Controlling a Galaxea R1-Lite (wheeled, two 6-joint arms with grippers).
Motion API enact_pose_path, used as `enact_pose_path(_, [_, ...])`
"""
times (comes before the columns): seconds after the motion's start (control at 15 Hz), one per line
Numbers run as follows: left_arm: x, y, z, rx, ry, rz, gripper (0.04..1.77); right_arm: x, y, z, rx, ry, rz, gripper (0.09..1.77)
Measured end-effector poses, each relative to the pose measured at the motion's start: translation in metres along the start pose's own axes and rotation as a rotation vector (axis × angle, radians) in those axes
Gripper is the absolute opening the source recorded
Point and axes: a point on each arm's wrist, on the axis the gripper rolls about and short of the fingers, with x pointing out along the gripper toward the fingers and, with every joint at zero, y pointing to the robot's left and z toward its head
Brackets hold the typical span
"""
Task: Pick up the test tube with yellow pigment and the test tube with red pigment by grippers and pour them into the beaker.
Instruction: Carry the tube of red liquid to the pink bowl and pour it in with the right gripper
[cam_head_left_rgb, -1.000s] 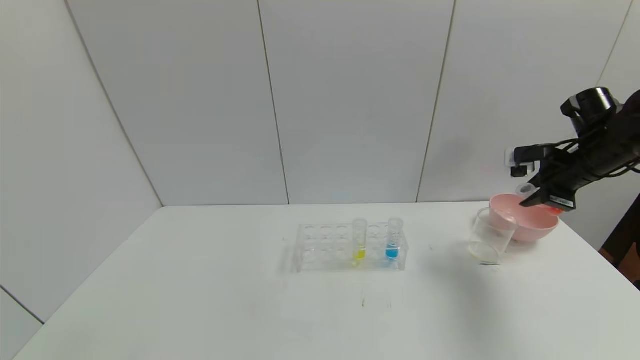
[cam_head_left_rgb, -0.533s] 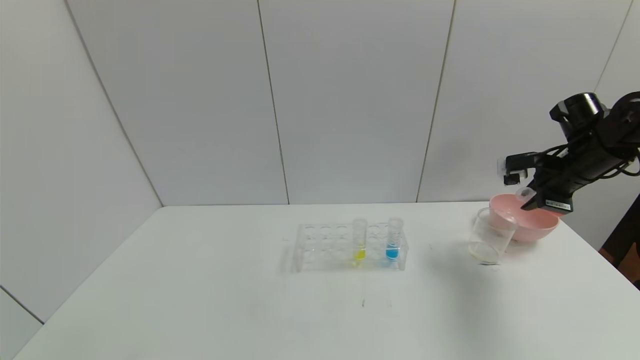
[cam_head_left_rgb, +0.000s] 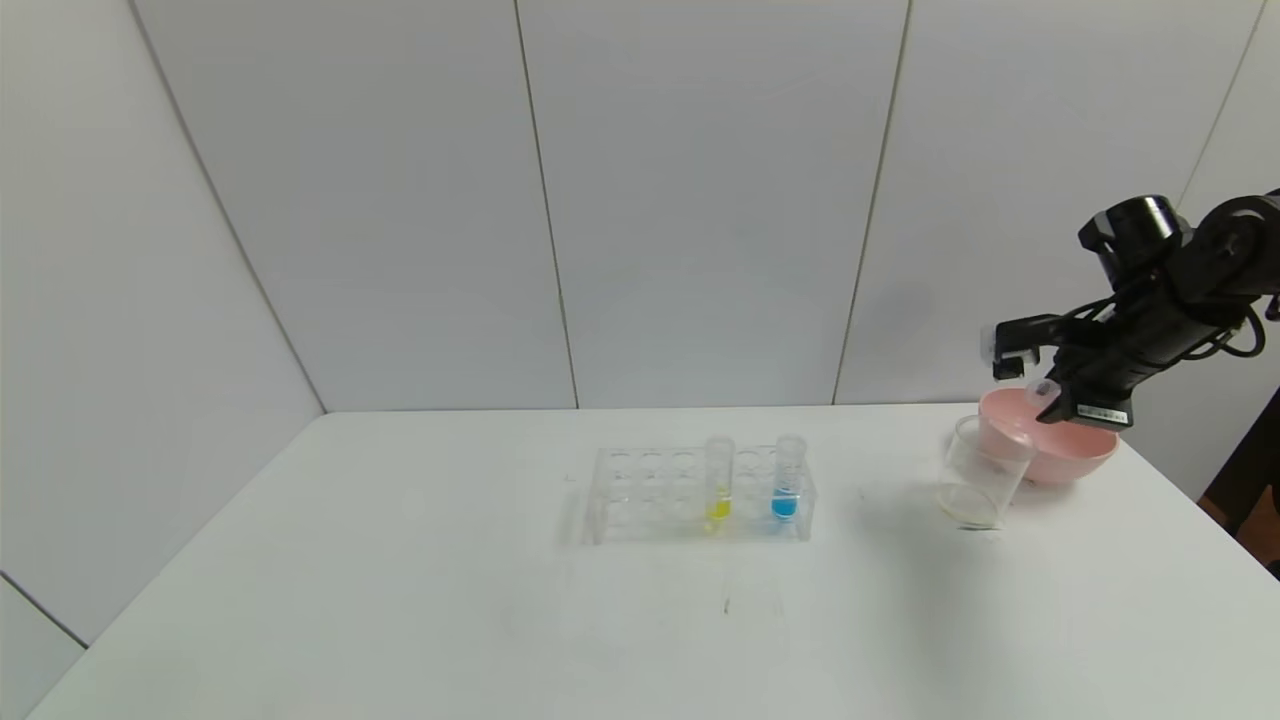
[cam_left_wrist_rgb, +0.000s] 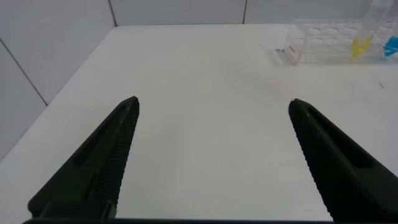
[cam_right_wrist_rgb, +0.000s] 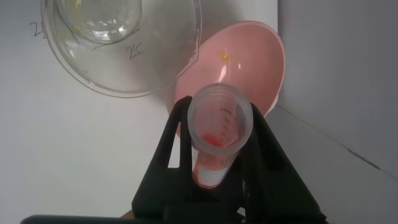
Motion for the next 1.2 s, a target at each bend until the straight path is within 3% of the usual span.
enact_pose_path(0.47, [0.0, 0.0, 0.0, 0.0, 0.0, 0.0, 1.72, 0.001, 0.003, 0.012, -0.026, 0.078, -0.029, 0.51])
enact_pose_path(0.73, [0.0, 0.0, 0.0, 0.0, 0.0, 0.0, 1.72, 0.0, 0.001, 0.016, -0.038, 0.08, -0.055, 0.51])
enact_pose_path(1.2, [0.0, 0.0, 0.0, 0.0, 0.0, 0.0, 1.72, -0.004, 0.002, 0.02, -0.076, 0.177, -0.091, 0.51])
